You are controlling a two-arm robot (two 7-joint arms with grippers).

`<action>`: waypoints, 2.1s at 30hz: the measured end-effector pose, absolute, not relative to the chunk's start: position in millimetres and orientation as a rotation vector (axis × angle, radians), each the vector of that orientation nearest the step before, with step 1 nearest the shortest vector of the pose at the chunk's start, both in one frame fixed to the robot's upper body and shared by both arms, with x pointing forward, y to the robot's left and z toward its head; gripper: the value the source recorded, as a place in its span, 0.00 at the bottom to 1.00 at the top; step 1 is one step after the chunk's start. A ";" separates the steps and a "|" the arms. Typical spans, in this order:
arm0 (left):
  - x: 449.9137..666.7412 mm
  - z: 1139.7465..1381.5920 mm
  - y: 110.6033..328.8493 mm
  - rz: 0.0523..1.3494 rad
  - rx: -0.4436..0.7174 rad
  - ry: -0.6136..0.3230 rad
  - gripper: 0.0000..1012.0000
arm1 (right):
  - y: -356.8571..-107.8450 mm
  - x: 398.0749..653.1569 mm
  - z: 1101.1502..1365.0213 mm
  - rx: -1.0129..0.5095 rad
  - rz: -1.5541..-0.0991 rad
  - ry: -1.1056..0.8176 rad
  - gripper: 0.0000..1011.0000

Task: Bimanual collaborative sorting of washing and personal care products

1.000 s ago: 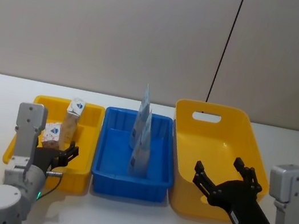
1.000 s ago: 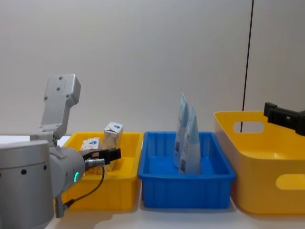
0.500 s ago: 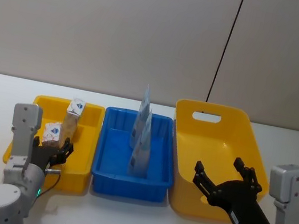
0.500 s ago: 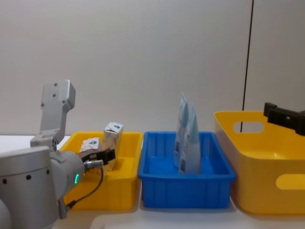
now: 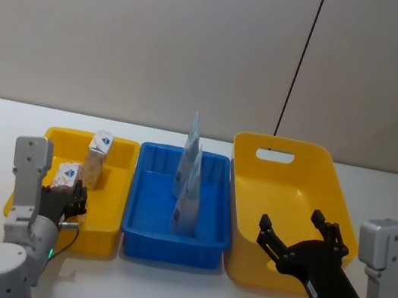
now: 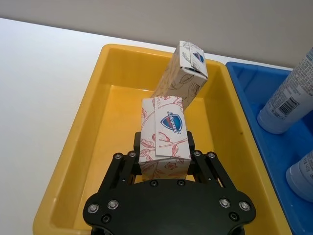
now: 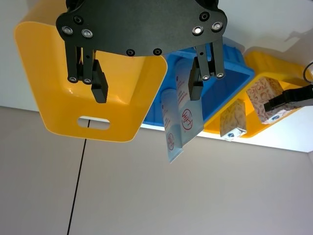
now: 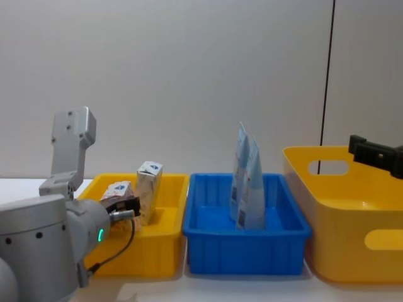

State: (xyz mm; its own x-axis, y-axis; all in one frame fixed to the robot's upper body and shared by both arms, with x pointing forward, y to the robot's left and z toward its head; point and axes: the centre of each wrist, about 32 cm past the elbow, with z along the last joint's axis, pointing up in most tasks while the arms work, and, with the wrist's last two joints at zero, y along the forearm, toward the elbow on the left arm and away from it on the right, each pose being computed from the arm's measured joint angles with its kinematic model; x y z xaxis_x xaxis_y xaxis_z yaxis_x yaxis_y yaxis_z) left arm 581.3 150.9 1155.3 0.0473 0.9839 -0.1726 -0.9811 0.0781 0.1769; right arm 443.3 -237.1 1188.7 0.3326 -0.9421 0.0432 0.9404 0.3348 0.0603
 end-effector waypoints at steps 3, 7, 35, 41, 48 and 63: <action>581.4 1155.8 151.3 1.500 0.012 0.271 0.40 | -237.1 443.3 1188.7 0.026 -1.229 -0.075 0.99; 580.4 1157.7 152.0 1.501 0.010 0.261 0.40 | -237.1 443.3 1188.7 0.026 -1.229 -0.075 0.99; 555.4 1213.0 177.7 1.345 -0.049 -0.020 0.40 | -237.1 443.3 1188.7 0.026 -1.229 -0.075 0.99; 545.3 1226.5 189.3 1.259 -0.043 -0.080 0.40 | -237.1 443.3 1188.7 0.026 -1.229 -0.075 0.99; 534.2 1238.9 202.1 1.152 -0.029 -0.121 0.40 | -237.1 443.3 1188.7 0.026 -1.229 -0.075 0.99; 511.6 1259.1 231.6 0.916 0.020 -0.173 0.40 | -237.1 443.3 1188.7 0.026 -1.229 -0.075 0.99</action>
State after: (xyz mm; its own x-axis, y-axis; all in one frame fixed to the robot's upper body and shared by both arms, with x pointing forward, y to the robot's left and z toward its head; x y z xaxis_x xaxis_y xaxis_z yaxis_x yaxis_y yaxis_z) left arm 511.6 231.6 1259.1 0.5962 0.7873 0.1573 -0.7905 0.6099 -0.0565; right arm 443.3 -237.1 1188.7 0.3327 -0.9421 0.0433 0.9403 0.3348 0.0603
